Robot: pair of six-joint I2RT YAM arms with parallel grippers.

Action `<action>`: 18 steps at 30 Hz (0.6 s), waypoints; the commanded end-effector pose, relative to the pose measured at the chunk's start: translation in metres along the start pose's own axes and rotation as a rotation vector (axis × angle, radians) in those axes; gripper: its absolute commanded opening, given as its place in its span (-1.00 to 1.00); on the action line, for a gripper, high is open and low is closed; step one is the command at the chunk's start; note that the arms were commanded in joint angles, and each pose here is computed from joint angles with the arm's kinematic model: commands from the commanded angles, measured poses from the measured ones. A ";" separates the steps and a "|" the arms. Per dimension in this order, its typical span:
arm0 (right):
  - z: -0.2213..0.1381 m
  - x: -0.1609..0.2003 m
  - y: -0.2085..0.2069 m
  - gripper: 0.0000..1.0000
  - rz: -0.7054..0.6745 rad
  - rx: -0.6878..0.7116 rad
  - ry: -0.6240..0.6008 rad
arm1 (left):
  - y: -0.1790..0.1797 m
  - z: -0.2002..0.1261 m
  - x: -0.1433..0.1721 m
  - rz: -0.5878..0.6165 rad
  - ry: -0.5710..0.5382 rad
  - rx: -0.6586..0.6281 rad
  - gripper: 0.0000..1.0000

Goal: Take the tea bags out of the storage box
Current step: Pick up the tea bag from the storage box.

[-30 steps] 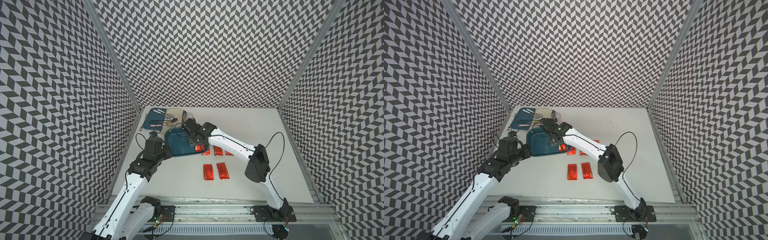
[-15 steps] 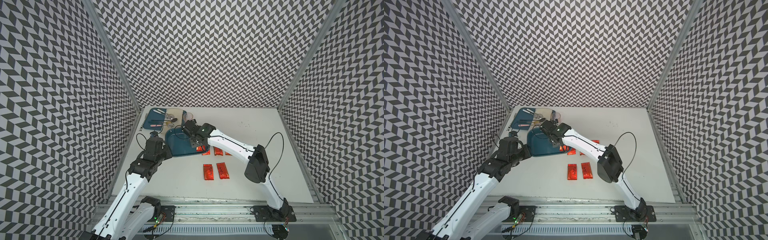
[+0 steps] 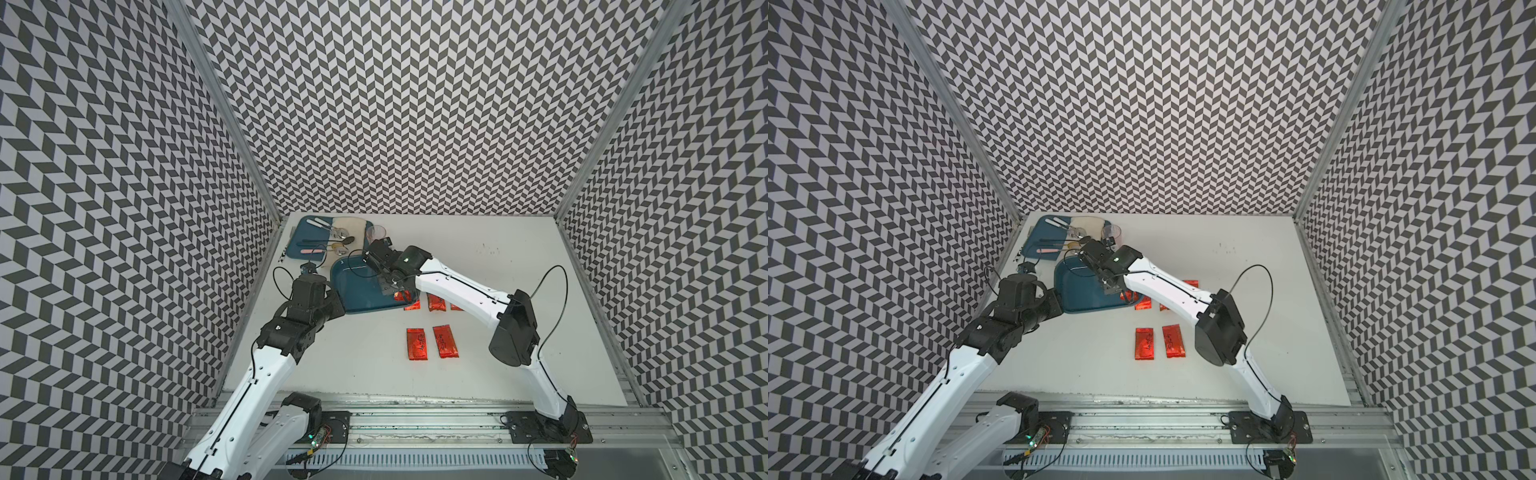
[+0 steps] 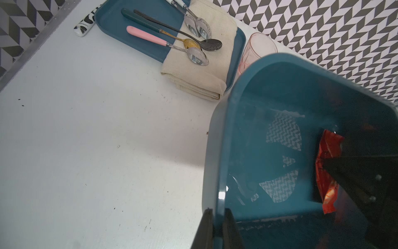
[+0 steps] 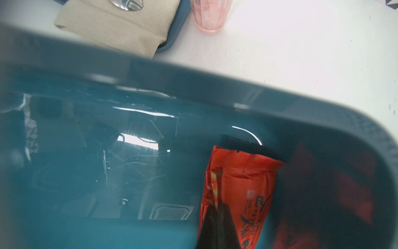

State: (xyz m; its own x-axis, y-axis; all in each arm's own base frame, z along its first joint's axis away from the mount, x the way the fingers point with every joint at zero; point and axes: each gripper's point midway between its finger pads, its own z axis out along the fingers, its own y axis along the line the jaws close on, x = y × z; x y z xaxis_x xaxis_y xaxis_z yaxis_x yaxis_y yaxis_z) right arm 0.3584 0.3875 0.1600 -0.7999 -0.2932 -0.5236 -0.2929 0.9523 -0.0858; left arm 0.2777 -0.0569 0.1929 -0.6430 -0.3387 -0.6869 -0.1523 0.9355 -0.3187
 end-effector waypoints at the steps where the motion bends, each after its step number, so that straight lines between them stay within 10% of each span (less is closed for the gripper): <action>1: -0.035 -0.023 0.000 -1.00 0.029 -0.060 -0.079 | -0.004 -0.003 -0.009 -0.017 -0.037 0.018 -1.00; 12: -0.114 -0.046 -0.002 -1.00 0.068 -0.238 -0.180 | -0.004 -0.004 -0.010 -0.019 -0.042 0.016 -1.00; 18: -0.132 -0.026 -0.061 -1.00 0.085 -0.093 -0.218 | -0.003 -0.004 -0.009 -0.018 -0.042 0.013 -1.00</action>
State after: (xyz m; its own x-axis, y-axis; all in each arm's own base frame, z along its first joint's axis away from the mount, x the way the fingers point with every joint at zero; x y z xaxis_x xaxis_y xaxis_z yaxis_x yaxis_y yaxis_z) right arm 0.3273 0.3569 0.2874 -0.7152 -0.1851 -0.6740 -0.3355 0.9368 0.0988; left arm 0.2779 -0.0563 0.1929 -0.6411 -0.3421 -0.6870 -0.1570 0.9347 -0.3189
